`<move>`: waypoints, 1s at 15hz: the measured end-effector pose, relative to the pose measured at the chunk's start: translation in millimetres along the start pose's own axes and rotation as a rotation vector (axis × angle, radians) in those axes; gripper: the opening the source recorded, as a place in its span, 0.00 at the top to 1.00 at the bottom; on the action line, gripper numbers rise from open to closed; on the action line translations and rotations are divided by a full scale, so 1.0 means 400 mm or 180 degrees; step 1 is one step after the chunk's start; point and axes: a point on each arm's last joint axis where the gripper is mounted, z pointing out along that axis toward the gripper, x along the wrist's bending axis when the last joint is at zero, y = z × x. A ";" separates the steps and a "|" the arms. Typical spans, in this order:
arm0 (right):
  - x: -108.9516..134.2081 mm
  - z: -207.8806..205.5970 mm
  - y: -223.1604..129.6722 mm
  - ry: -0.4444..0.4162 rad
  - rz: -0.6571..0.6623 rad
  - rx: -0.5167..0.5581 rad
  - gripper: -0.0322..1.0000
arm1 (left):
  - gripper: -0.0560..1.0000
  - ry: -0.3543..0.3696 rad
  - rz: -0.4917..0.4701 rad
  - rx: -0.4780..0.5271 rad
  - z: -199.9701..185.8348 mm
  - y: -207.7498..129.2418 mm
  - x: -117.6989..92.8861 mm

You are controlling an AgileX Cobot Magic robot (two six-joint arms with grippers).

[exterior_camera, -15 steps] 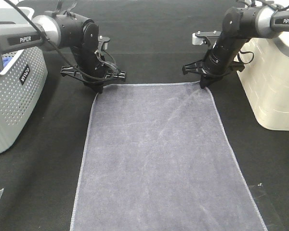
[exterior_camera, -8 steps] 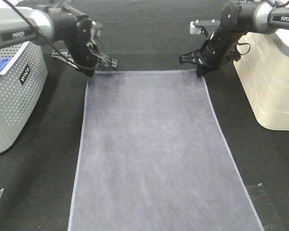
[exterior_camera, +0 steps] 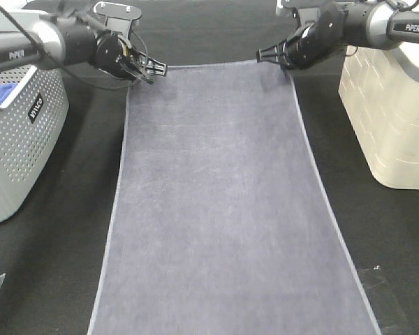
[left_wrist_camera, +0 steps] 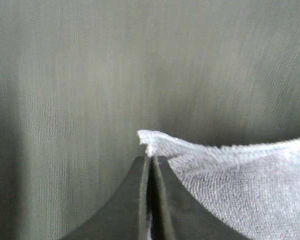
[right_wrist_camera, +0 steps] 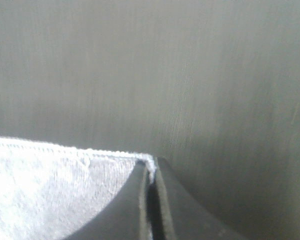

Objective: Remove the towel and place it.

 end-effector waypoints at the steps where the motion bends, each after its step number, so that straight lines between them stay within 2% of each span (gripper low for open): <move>1: -0.001 0.000 0.009 -0.0014 -0.0027 -0.0130 0.97 | 0.95 -0.0017 -0.0057 -0.0076 0.015 -0.005 0.010; 4: -0.001 0.017 0.012 -0.0043 -0.0111 -0.0409 0.97 | 0.95 -0.0076 -0.0151 -0.0324 0.045 -0.005 0.033; 8: 0.001 0.084 -0.047 -0.0047 -0.0171 -0.0530 0.97 | 0.95 -0.0219 -0.0135 -0.0661 0.075 -0.014 0.046; 15: 0.005 0.167 -0.133 -0.0033 -0.0184 -0.0792 0.97 | 0.95 -0.0294 -0.0123 -0.0745 0.125 -0.075 0.062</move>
